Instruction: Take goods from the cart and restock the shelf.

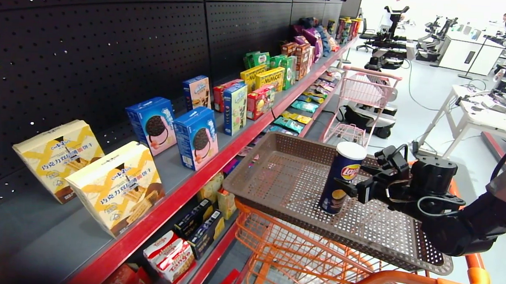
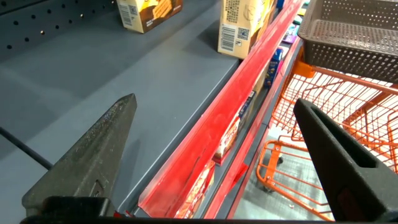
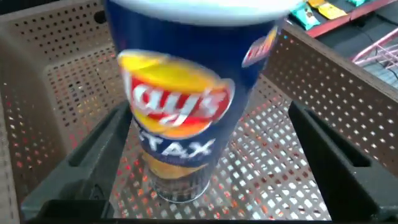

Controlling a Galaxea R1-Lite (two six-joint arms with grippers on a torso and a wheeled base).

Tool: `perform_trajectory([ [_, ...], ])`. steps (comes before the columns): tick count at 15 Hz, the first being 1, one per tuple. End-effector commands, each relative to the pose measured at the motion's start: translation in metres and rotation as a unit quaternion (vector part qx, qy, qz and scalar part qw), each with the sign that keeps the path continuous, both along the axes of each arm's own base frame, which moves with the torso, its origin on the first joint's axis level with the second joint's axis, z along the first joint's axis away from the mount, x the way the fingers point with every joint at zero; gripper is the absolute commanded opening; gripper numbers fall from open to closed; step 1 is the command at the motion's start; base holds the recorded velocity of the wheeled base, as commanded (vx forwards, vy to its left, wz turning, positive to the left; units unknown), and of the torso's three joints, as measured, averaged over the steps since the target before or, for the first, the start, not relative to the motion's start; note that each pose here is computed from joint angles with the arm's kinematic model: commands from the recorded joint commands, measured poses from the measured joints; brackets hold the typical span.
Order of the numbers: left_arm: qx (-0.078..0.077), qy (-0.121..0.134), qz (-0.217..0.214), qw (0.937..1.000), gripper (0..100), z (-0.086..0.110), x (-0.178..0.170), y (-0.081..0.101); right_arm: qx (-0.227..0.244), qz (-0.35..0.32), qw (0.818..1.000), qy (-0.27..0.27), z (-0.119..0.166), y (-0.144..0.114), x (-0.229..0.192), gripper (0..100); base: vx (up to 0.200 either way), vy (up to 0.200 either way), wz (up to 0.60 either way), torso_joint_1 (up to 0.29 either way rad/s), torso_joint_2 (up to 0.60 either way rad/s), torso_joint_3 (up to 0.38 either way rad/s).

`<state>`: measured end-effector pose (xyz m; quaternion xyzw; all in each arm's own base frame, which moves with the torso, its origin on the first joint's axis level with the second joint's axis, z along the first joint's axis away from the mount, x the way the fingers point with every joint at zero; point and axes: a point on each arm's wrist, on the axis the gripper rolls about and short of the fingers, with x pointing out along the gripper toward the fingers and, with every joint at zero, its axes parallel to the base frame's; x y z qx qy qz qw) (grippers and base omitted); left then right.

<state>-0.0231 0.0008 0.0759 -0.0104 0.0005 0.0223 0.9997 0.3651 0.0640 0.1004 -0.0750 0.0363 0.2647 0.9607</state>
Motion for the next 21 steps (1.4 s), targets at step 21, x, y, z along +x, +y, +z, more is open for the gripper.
perform_trajectory([
  [21,0.0,0.0,0.001,1.0,100,0.0,0.0,0.0,0.01,0.023,0.999,-0.028,-0.009,0.022,0.039,100,0.0,0.0,0.0,0.0,0.0,0.0],
])
